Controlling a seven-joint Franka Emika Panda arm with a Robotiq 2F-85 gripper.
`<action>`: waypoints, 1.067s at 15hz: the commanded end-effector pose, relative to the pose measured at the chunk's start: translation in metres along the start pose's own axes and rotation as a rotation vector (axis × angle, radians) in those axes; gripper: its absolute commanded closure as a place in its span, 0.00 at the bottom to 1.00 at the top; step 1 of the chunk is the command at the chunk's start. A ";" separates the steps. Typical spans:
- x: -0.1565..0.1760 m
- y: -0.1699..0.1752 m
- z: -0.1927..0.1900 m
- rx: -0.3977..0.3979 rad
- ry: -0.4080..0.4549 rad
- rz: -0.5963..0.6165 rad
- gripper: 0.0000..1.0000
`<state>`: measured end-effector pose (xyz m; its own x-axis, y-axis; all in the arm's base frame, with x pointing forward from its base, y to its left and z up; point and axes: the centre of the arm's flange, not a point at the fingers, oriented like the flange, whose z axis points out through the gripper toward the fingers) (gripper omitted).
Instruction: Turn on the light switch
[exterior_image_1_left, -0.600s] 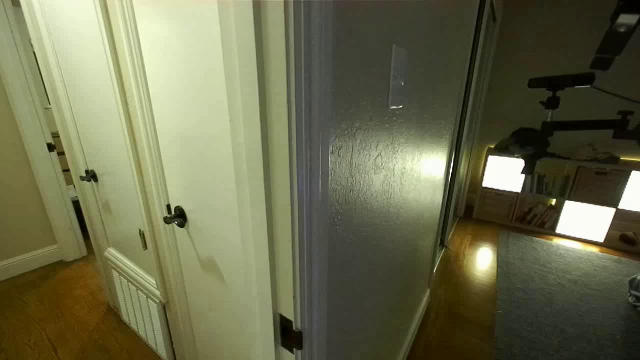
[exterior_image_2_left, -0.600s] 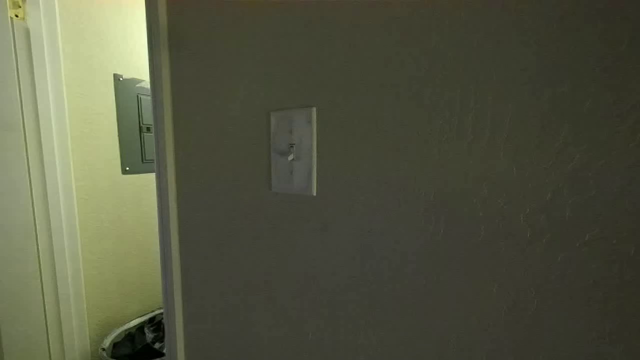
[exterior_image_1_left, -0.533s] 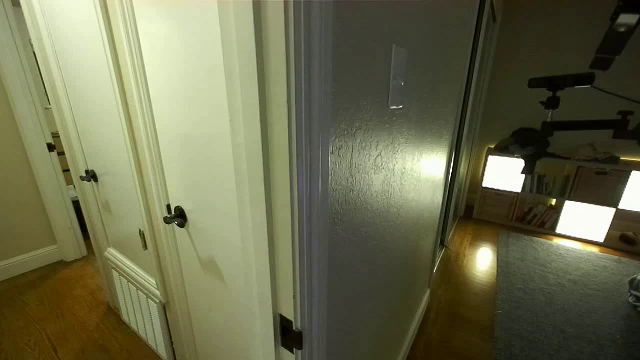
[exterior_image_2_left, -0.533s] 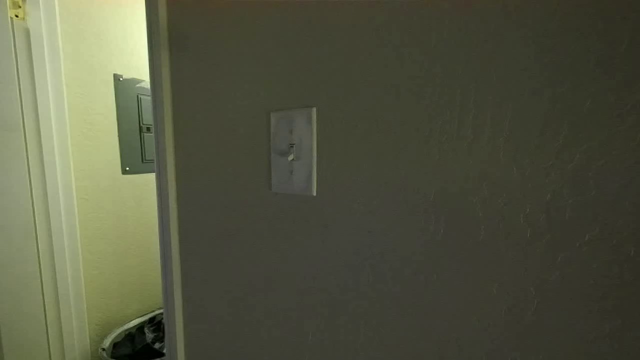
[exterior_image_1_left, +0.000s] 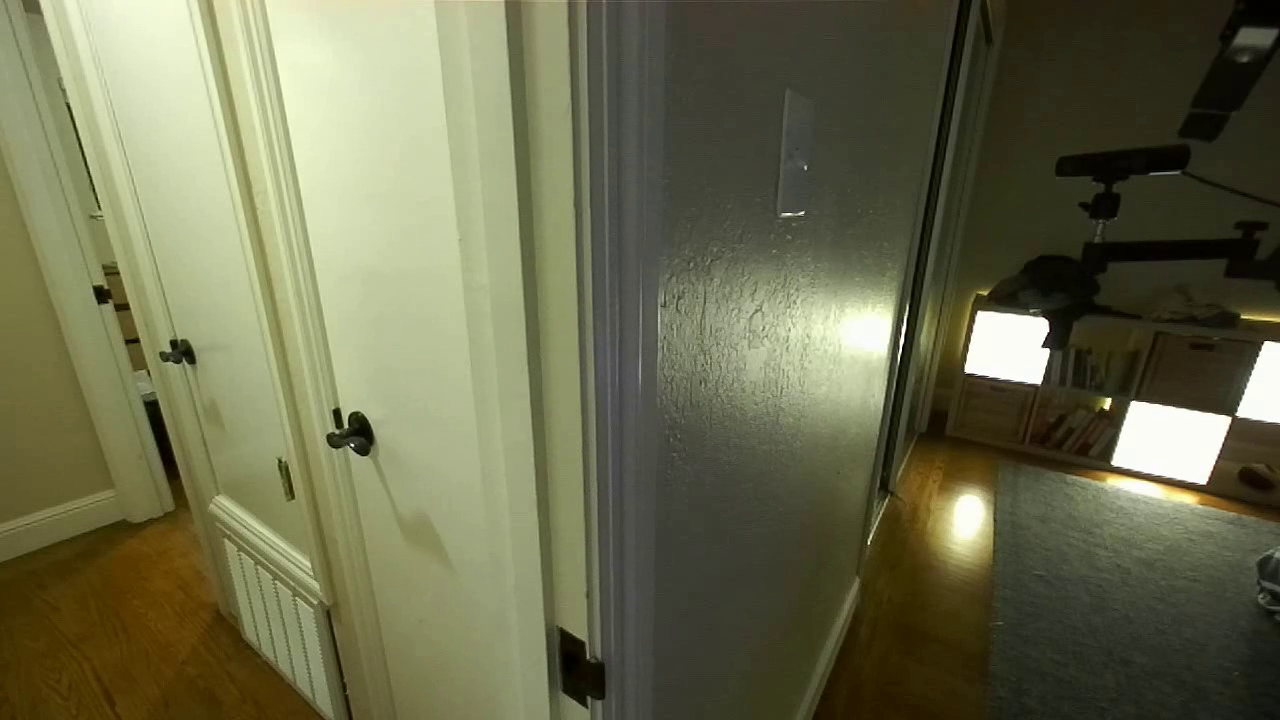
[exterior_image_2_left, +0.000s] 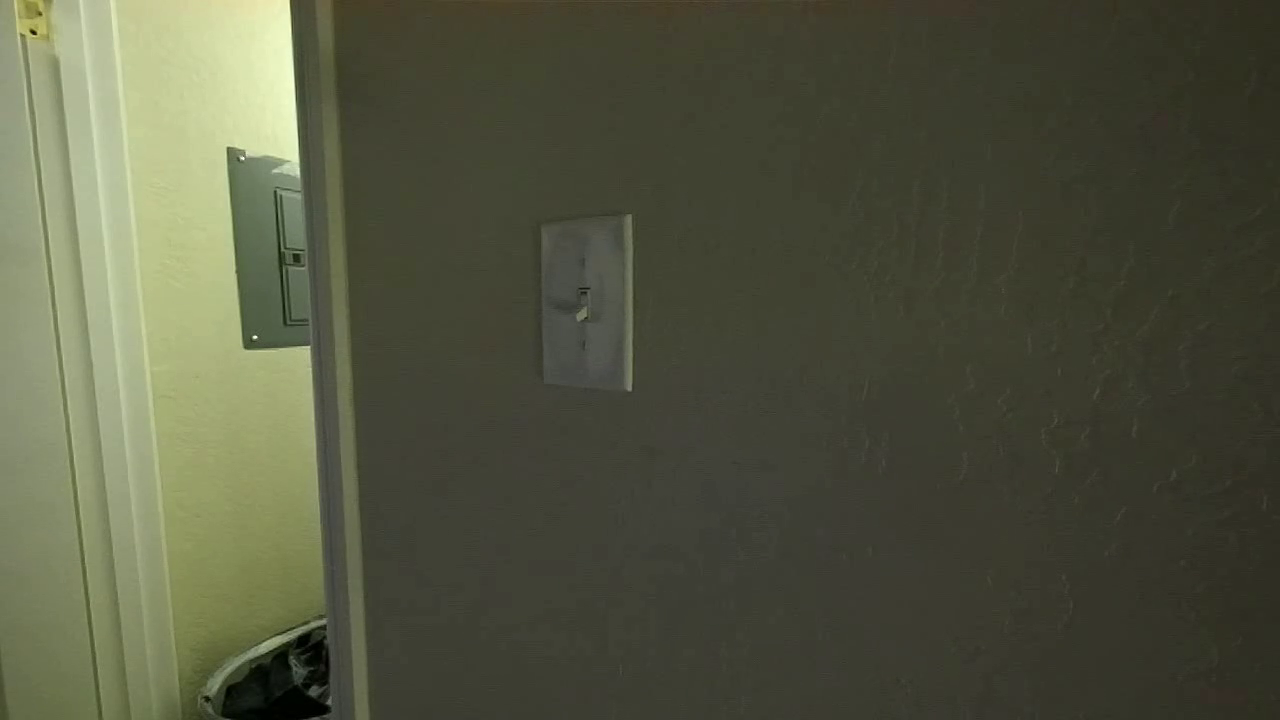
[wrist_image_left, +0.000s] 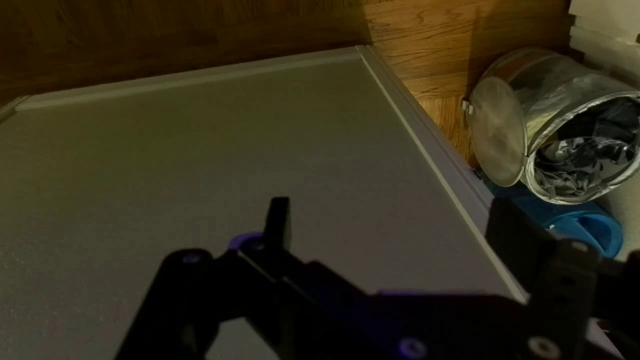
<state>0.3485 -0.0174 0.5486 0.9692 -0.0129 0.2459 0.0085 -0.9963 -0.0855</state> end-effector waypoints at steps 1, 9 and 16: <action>0.000 0.000 0.000 0.000 0.000 0.000 0.00; 0.038 0.004 0.030 -0.021 -0.005 0.037 0.00; 0.103 0.011 0.068 -0.098 0.093 0.139 0.00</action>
<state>0.4312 -0.0233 0.5091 0.9535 -0.0889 0.2879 -0.0742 -0.9953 -0.0616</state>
